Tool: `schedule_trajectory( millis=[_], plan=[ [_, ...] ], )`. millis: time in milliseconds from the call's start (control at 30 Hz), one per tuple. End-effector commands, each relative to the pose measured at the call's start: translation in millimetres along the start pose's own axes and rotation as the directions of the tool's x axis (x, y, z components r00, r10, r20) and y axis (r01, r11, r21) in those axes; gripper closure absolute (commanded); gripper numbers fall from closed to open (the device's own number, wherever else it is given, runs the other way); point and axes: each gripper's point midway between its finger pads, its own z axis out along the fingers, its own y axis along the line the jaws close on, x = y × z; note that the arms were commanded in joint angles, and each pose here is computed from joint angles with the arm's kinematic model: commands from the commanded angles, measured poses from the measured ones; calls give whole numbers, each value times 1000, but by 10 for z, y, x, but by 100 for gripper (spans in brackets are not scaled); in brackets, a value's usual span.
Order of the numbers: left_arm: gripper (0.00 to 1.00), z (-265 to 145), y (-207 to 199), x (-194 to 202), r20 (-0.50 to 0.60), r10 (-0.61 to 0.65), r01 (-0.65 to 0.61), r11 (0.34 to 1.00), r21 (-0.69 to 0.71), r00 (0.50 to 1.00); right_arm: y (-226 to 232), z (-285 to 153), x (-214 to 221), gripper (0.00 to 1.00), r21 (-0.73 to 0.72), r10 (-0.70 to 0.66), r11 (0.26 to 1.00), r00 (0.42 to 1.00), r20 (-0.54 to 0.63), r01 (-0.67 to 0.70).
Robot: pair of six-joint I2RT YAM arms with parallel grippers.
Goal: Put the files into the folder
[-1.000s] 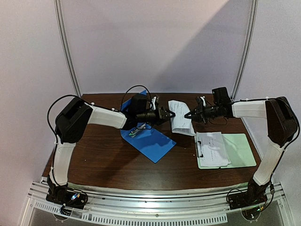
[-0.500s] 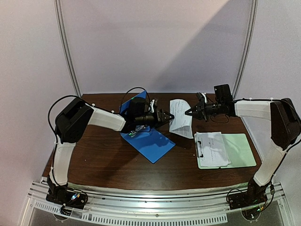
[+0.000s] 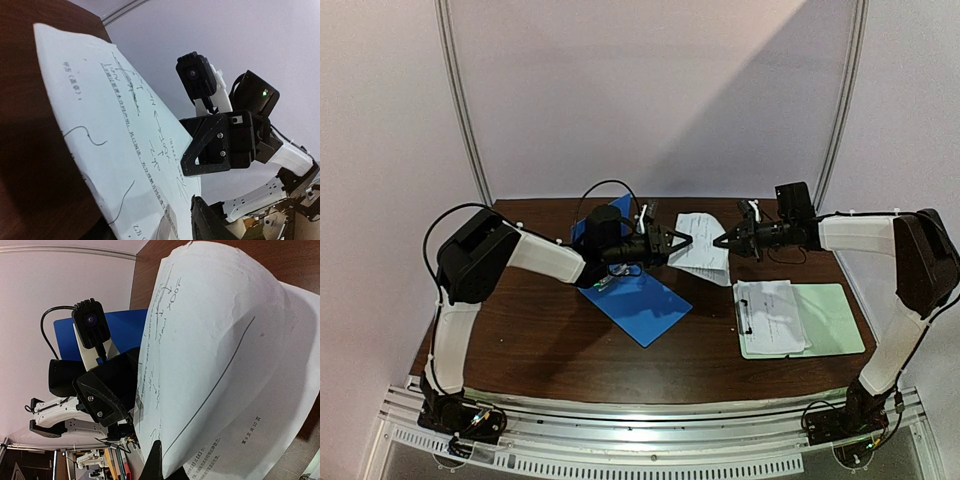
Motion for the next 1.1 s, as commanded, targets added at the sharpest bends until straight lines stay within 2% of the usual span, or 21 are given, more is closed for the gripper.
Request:
schedule_trajectory(
  millis=[0, 200, 267, 300, 333, 367, 400, 467, 533, 733, 933, 1067],
  plan=[
    [63, -85, -8, -67, 16, 0, 0, 1000, 21, 1000, -63, 31, 55, 100, 7, -15, 1000, 1000, -11, 15],
    [77, -119, -41, -110, 29, 5, -6, 1000, 11, 1000, -153, 21, 125, 99, 45, -4, 999, 1000, -28, 5],
    [86, -120, -53, -120, 31, 9, -9, 1000, 10, 999, -168, 12, 144, 91, 53, -9, 999, 999, -34, 10],
    [90, -120, -55, -124, 31, 9, -9, 1000, 8, 999, -181, 7, 153, 85, 60, -16, 998, 999, -35, 18],
    [95, -120, -69, -132, 32, 11, -11, 1000, 9, 999, -193, -2, 165, 73, 69, -19, 997, 999, -38, 21],
    [99, -122, -80, -137, 32, 13, -13, 1000, 9, 999, -219, -10, 177, 55, 85, -18, 996, 999, -39, 21],
    [100, -124, -86, -144, 34, 14, -15, 1000, 7, 999, -249, -16, 187, 45, 100, -26, 995, 999, -40, 30],
    [100, -131, -108, -158, 35, 18, -18, 1000, 2, 999, -304, -32, 213, 31, 125, -29, 992, 999, -43, 34],
    [100, -140, -145, -167, 35, 23, -23, 1000, 6, 999, -359, -52, 235, 22, 149, -31, 988, 999, -45, 37],
    [100, -179, -411, -202, 25, 47, -48, 998, 45, 999, -395, -197, 250, 11, 137, -77, 988, 997, -11, 78],
    [100, -199, -707, -198, -1, 71, -71, 993, 91, 997, -99, -340, 242, 7, 15, -162, 987, 986, 28, 161],
    [100, -207, -845, -142, -34, 83, -78, 990, 120, 996, 199, -377, 264, 6, -124, -231, 964, 972, 39, 234]
  ],
)
